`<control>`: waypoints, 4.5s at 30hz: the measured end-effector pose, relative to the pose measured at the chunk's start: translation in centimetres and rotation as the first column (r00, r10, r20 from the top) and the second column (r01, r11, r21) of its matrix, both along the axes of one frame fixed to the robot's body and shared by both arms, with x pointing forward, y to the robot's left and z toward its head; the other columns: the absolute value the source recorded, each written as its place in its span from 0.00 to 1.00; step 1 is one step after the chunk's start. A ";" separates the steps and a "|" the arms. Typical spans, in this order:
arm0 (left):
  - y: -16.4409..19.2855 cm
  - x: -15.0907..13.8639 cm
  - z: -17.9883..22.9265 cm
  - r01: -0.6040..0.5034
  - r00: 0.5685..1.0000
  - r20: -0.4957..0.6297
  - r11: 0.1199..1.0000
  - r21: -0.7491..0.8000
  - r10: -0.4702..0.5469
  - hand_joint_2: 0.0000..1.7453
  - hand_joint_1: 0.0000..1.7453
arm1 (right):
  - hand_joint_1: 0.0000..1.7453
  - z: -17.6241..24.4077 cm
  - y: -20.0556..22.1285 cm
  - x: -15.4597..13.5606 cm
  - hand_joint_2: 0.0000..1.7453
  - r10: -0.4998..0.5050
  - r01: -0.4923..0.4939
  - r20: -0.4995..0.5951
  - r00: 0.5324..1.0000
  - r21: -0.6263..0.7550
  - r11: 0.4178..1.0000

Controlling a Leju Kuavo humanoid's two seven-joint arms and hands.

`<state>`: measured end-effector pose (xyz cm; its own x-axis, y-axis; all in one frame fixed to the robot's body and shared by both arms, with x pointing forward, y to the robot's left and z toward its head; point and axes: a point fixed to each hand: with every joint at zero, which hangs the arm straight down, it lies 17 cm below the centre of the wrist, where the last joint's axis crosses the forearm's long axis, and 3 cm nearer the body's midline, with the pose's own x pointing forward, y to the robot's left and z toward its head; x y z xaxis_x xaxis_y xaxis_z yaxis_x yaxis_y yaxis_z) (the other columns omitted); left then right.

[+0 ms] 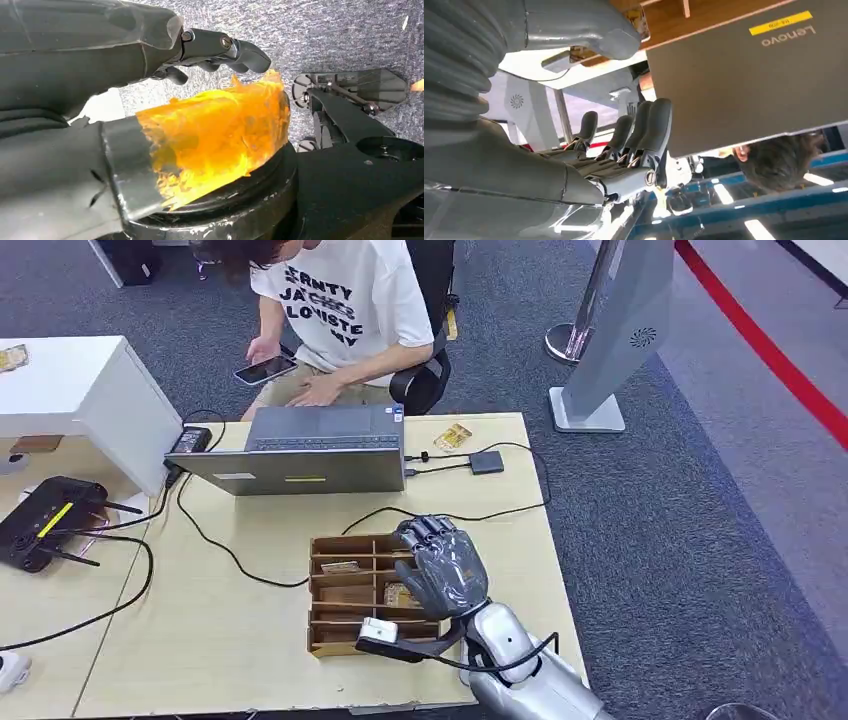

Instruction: Pass the card to the sensor for recognition and then transmit it.

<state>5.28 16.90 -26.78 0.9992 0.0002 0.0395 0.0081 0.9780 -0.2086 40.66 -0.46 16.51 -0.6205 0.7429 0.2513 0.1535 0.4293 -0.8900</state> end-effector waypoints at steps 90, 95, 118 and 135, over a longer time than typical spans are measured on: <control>0.5 0.0 -0.1 -0.011 1.000 -0.001 1.000 0.020 0.011 0.00 0.00 | 1.00 4.0 -0.9 -2.3 1.00 -0.050 0.044 0.227 0.973 0.031 0.999; 0.5 0.1 -0.1 -0.010 1.000 0.000 1.000 0.019 0.010 0.00 0.00 | 1.00 8.0 -1.4 -3.8 1.00 -0.075 0.050 0.321 0.944 0.085 0.995; 0.5 0.2 -0.1 -0.010 1.000 0.005 1.000 0.020 0.010 0.00 0.00 | 1.00 14.3 -3.6 -5.9 1.00 -0.139 0.048 0.423 0.895 0.219 0.975; 0.5 0.1 -0.1 0.005 1.000 0.009 1.000 0.019 -0.005 0.00 0.00 | 1.00 14.5 -3.4 -5.6 1.00 -0.129 0.031 0.419 0.899 0.232 0.972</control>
<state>5.41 17.37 -26.91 0.9988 -0.0052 0.0484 0.0144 0.9817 -0.1901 35.08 -3.82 31.03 -0.6447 0.7527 0.1330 0.5405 0.5720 -0.6170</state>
